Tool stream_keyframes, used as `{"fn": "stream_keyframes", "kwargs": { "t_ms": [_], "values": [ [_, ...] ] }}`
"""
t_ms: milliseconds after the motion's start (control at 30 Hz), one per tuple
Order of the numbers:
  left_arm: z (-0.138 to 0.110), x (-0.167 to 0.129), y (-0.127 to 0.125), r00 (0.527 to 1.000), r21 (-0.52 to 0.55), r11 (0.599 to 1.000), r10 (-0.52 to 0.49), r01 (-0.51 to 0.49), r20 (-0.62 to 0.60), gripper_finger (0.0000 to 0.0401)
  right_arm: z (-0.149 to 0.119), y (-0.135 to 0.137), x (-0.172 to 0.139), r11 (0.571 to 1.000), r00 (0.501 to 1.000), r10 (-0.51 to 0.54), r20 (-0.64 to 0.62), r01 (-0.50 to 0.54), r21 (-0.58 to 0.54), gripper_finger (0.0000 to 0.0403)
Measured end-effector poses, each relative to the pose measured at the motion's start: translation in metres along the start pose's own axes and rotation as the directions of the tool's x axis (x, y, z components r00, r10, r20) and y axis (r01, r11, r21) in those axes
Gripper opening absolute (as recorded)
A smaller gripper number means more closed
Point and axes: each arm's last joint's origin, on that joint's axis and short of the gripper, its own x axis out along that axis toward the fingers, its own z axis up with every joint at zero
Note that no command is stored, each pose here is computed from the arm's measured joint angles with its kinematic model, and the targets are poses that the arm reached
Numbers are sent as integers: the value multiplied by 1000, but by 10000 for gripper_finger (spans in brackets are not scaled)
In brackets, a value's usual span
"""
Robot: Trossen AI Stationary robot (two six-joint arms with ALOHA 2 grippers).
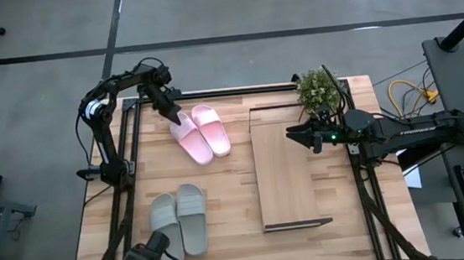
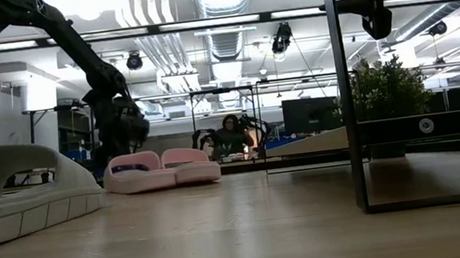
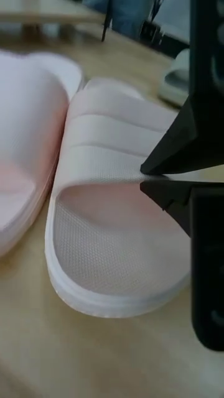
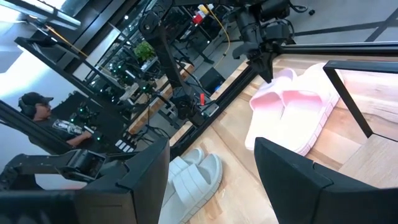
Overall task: Pick and place slides into the shelf
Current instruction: Put the left pink slide on the shelf
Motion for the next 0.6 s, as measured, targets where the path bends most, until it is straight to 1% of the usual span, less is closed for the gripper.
{"fn": "stream_keyframes", "kwargs": {
  "t_ms": [67,367,500,600],
  "values": [
    [-1,0,-2,1000,-5,1000,-31,31,-4,1,0,0,0,1000,1000,0,0,0,0,226],
    [-4,-3,-6,999,-15,999,-44,43,-24,0,0,0,0,1000,1000,0,0,0,0,226],
    [-6,-5,-7,998,3,998,-55,55,-41,0,0,0,0,1000,1000,0,0,0,0,226],
    [-7,-6,-10,995,17,995,-95,96,-42,0,0,0,0,1000,1000,0,0,0,0,226]
  ]
}}
